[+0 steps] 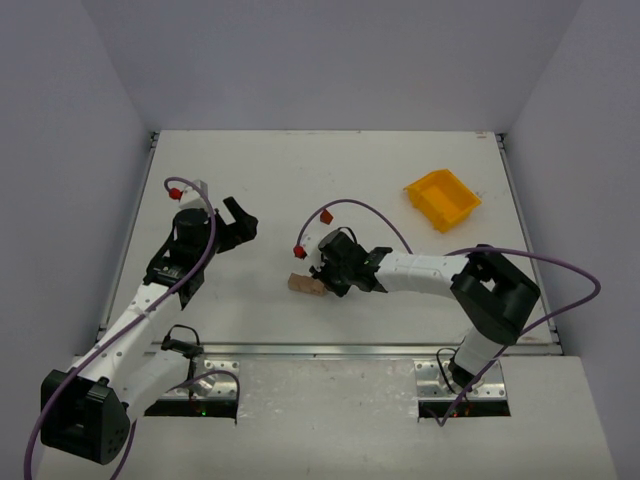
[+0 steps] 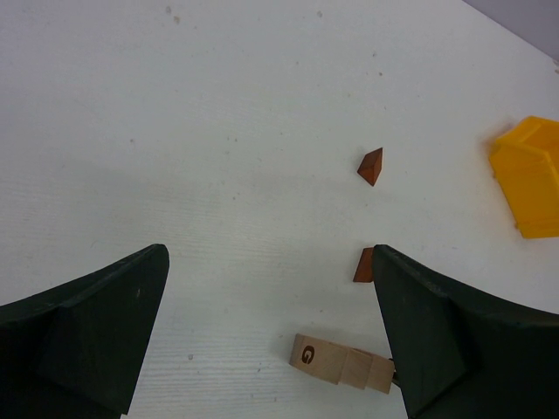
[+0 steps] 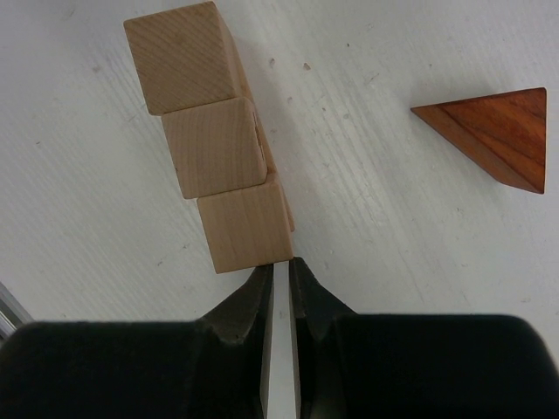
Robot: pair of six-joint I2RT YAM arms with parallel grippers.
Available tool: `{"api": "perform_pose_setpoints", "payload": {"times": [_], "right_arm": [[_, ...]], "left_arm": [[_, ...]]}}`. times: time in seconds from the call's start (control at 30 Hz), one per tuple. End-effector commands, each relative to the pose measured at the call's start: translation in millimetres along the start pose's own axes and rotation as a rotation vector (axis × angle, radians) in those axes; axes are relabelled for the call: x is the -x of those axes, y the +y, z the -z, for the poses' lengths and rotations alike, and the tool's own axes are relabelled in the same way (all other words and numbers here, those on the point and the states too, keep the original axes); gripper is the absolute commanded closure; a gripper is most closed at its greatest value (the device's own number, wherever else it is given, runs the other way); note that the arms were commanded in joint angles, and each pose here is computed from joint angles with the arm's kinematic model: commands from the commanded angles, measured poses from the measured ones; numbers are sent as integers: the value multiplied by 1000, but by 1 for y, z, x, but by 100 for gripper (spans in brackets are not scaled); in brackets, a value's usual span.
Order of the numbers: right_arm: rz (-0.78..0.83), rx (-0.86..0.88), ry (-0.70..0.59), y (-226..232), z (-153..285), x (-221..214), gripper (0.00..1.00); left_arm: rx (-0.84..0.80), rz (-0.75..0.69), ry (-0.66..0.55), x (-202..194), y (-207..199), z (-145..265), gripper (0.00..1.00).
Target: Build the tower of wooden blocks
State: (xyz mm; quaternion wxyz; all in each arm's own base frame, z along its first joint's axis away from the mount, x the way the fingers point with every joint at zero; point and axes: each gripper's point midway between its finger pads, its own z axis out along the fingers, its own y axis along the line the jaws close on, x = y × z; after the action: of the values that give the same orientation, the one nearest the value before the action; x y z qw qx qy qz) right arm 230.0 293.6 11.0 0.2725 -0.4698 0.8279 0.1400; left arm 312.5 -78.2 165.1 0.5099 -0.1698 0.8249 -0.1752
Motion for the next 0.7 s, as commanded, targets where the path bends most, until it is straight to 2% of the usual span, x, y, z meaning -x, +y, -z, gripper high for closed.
{"api": "perform_pose_setpoints", "payload": {"times": [0.0, 0.43, 0.6, 0.67], "right_arm": [[6, -9, -79, -1, 2, 29, 88], [-28, -122, -34, -17, 22, 8, 87], [-45, -168, -101, -24, 46, 21, 73], [-56, -200, -129, -29, 57, 28, 63]], "left_arm": [[-47, -1, -53, 17, -13, 4, 0], [-49, -1, -54, 18, -13, 5, 0], [-53, -2, -58, 19, -14, 6, 0], [-52, -2, -60, 20, -14, 6, 0]]}}
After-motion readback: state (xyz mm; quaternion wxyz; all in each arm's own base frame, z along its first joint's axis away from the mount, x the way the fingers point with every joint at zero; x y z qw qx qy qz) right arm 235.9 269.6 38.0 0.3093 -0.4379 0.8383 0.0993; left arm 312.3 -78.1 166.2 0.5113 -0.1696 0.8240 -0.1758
